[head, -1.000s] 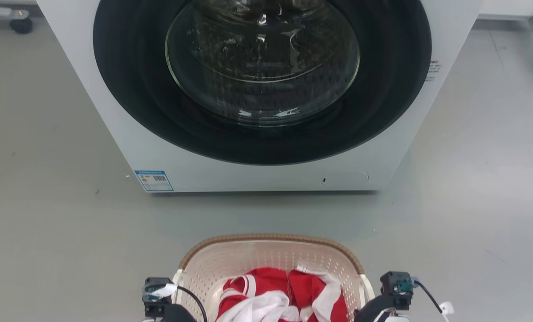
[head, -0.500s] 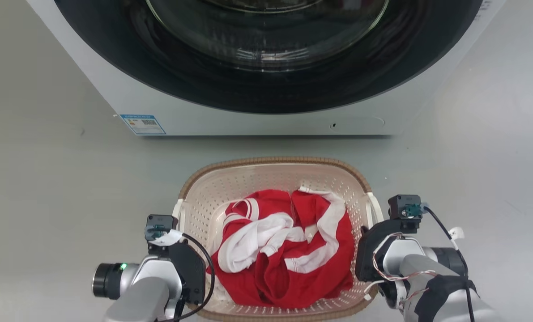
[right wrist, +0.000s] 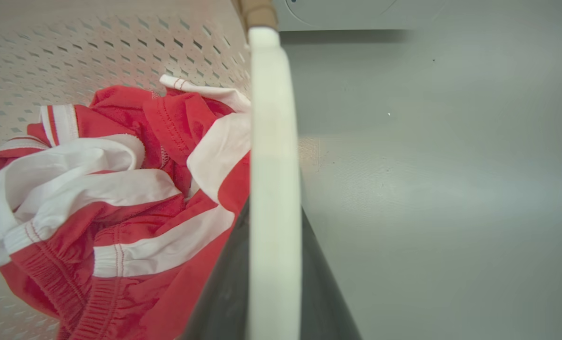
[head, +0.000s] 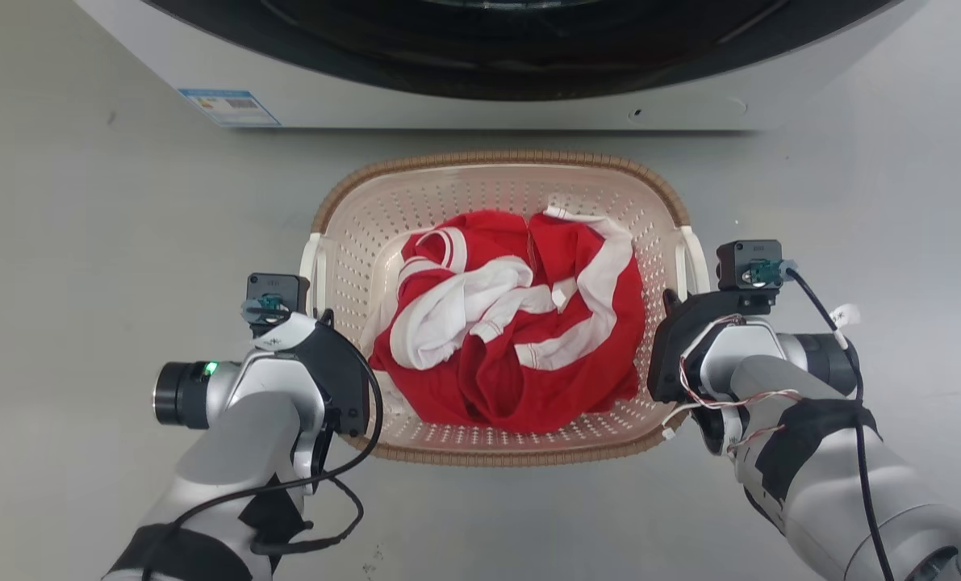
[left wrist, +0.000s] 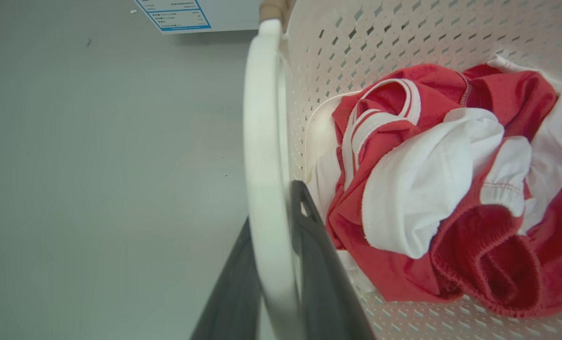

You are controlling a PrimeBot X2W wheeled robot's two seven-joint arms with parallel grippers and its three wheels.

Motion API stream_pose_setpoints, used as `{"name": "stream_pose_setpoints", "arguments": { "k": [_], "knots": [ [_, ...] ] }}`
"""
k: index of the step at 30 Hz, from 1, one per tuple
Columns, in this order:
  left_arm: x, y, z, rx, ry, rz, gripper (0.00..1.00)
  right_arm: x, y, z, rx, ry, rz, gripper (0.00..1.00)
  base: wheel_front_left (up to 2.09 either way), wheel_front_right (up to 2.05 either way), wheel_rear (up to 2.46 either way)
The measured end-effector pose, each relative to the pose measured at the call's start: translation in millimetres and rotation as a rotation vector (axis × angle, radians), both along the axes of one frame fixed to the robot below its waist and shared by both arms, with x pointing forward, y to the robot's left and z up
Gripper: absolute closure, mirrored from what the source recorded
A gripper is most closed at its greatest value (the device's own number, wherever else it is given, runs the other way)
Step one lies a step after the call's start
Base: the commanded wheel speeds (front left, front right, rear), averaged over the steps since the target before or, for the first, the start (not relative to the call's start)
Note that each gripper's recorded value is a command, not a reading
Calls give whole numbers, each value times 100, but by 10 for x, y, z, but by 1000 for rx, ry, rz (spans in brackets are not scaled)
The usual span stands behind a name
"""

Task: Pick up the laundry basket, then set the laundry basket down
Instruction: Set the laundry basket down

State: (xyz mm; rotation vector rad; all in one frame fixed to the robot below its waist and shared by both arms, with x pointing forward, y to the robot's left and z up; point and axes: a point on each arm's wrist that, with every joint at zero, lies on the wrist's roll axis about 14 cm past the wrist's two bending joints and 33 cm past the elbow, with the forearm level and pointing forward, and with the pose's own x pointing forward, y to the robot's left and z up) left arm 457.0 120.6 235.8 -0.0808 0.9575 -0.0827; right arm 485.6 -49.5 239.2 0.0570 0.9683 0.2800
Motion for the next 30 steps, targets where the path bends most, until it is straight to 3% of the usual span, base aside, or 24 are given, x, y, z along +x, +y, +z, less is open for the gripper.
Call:
{"name": "stream_pose_setpoints", "arguments": {
  "k": [12, 19, 30],
  "knots": [
    [315, 0, -435, 7, 13, -2, 100, 325, -1, -490, -10, 3, 17, 100, 0, 0, 0],
    [243, 23, -764, 13, 61, 0, 100, 225, 9, -867, -11, 53, 20, 100, 0, 0, 0],
    [337, 102, -941, 29, 44, 19, 100, 363, 74, -1028, 8, 9, 29, 100, 0, 0, 0]
  ]
}}
